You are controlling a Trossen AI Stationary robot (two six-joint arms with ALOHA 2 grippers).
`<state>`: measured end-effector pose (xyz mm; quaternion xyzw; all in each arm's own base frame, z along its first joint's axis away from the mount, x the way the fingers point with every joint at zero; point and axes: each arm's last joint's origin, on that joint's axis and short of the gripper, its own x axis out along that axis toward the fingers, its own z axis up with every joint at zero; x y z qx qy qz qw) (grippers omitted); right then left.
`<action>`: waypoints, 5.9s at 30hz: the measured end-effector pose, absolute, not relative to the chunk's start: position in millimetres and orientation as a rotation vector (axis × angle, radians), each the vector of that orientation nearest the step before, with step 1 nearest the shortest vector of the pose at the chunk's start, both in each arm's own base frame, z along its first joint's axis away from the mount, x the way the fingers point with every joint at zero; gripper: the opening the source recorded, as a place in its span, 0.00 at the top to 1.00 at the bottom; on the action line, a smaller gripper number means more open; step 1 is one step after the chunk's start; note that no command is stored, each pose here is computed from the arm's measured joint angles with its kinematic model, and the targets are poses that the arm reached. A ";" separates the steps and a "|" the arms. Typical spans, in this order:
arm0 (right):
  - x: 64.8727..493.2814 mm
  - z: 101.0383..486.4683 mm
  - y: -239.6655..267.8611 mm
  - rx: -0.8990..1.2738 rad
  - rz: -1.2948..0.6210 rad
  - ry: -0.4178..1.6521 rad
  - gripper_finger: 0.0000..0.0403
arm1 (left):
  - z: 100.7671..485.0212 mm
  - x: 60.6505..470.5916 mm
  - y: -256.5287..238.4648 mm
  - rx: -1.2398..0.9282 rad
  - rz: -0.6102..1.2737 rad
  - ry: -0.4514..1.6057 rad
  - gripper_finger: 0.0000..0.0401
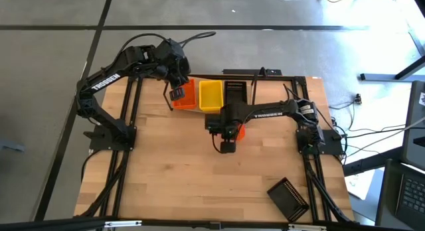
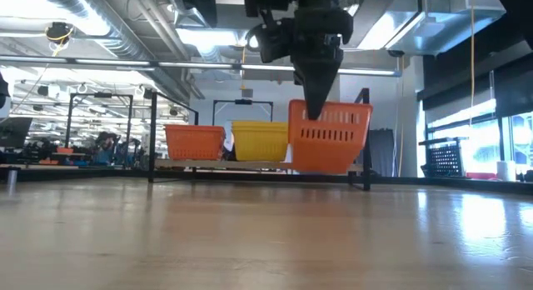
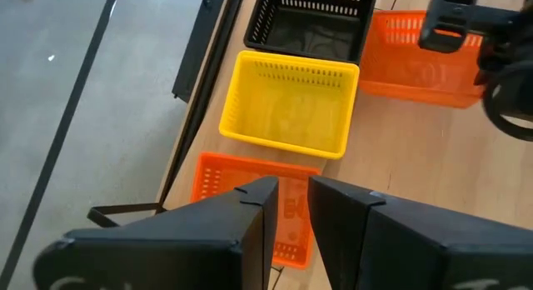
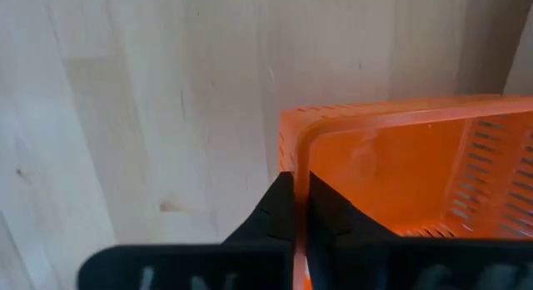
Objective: Stack baskets on shelf by color
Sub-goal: Stack the orange bin on the stacked bins on the shelf
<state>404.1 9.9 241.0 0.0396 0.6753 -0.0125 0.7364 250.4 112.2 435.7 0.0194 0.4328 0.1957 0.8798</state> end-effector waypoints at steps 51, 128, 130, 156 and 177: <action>385.8 221.4 23.3 -0.144 0.194 1.615 1.00 | 435.6 250.7 111.3 0.018 0.416 0.898 0.85; 293.1 428.7 35.6 -0.122 -0.314 1.078 0.74 | 418.9 272.3 37.4 0.178 -0.283 0.900 0.85; 282.3 437.8 33.4 -0.122 -0.328 1.042 0.74 | 413.8 275.6 34.3 0.184 -0.274 0.904 0.85; 246.1 464.0 27.7 -0.143 -0.290 0.948 0.74 | 366.5 296.4 34.4 0.287 -0.084 0.969 0.87; 245.4 463.6 27.6 -0.143 -0.291 0.955 0.74 | 331.9 331.9 28.5 0.353 -0.094 1.052 0.81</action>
